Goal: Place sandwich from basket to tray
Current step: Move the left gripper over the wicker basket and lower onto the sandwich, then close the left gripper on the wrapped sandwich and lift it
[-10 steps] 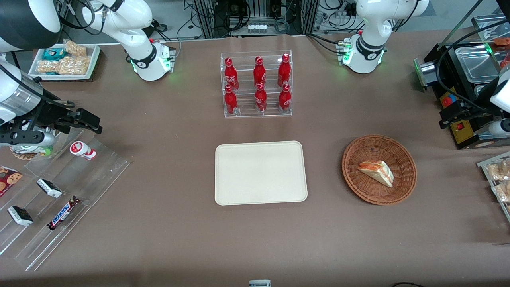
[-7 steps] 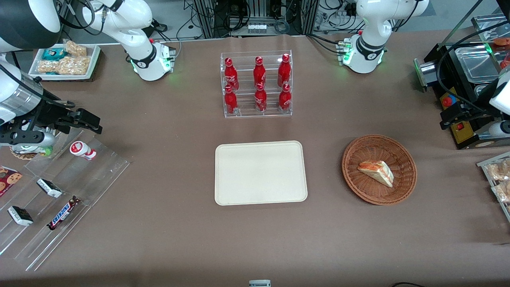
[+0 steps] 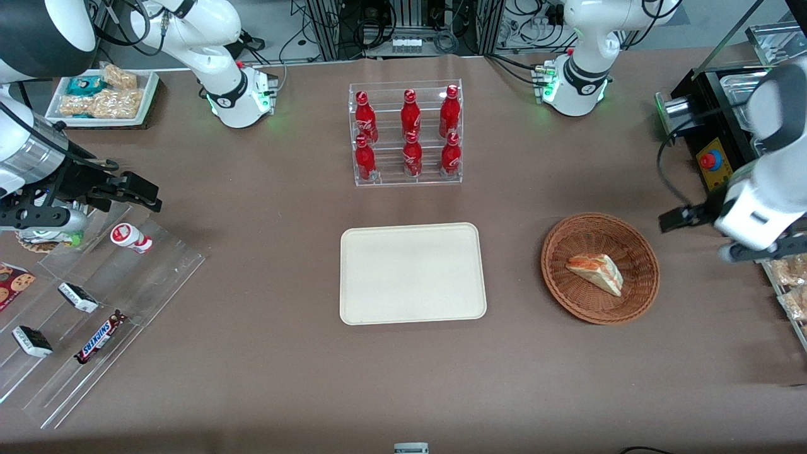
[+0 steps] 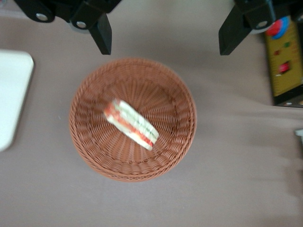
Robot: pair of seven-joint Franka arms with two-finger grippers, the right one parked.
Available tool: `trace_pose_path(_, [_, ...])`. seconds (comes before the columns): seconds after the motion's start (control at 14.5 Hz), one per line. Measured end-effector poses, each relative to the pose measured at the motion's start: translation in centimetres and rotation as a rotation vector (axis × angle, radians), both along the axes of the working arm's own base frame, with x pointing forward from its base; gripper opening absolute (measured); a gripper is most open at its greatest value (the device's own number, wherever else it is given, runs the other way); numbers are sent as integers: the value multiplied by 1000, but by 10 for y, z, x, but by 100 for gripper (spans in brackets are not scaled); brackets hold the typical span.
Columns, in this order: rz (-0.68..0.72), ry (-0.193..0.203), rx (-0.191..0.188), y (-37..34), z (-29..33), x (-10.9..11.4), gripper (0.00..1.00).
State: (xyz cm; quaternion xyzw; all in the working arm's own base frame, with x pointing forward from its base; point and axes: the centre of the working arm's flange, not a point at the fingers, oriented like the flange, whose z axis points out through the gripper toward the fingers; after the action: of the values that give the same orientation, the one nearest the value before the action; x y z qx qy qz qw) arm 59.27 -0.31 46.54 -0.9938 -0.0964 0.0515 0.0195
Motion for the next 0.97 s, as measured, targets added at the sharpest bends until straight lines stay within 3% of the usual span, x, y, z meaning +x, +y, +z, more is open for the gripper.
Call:
trace_pose_path(0.28, [379,-61,31,-39,-84,-10,100])
trace_pose_path(0.41, [496,-75,40,-63,-100,-13,100])
trace_pose_path(0.9, [547,14,81,-63,-160,-16,100])
trace_pose_path(0.97, [554,11,80,-62,-170,-14,100])
